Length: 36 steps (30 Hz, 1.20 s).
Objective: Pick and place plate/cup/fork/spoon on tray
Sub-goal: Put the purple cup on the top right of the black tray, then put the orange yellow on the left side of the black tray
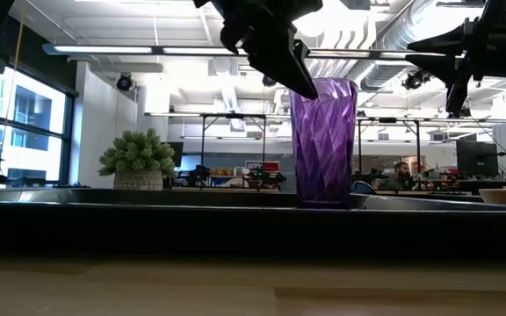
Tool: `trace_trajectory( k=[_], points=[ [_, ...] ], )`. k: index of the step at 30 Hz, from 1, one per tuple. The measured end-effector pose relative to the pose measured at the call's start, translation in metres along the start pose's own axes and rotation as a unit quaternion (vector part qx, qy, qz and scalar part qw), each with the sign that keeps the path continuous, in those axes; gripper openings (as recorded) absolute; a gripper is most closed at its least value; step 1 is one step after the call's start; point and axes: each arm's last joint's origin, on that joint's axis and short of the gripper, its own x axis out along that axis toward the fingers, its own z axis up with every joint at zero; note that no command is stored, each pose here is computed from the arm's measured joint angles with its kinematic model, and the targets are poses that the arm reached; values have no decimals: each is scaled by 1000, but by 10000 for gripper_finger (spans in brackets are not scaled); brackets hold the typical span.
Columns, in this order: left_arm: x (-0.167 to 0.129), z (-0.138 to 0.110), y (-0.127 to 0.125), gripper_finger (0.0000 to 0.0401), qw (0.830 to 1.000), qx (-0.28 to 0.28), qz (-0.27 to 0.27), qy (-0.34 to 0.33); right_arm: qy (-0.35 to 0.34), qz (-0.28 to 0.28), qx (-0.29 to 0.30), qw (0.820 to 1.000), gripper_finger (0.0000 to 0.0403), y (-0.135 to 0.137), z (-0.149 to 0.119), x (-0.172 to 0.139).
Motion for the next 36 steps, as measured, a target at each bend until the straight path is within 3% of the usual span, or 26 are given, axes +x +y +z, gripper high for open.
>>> trace_trajectory(
  k=[9,21,29,36],
  points=[
    [-1,0,-4,108,1000,-2,-5,5,0,1,0,1000,71,0,0,0],
    [-27,13,2,108,999,-3,20,-35,0,0,-3,1000,71,0,0,0],
    [-55,30,8,108,999,-4,30,-23,0,2,-2,1000,71,0,0,0],
    [-86,43,16,108,997,-37,73,-5,11,27,18,999,71,2,0,0]
  ],
)
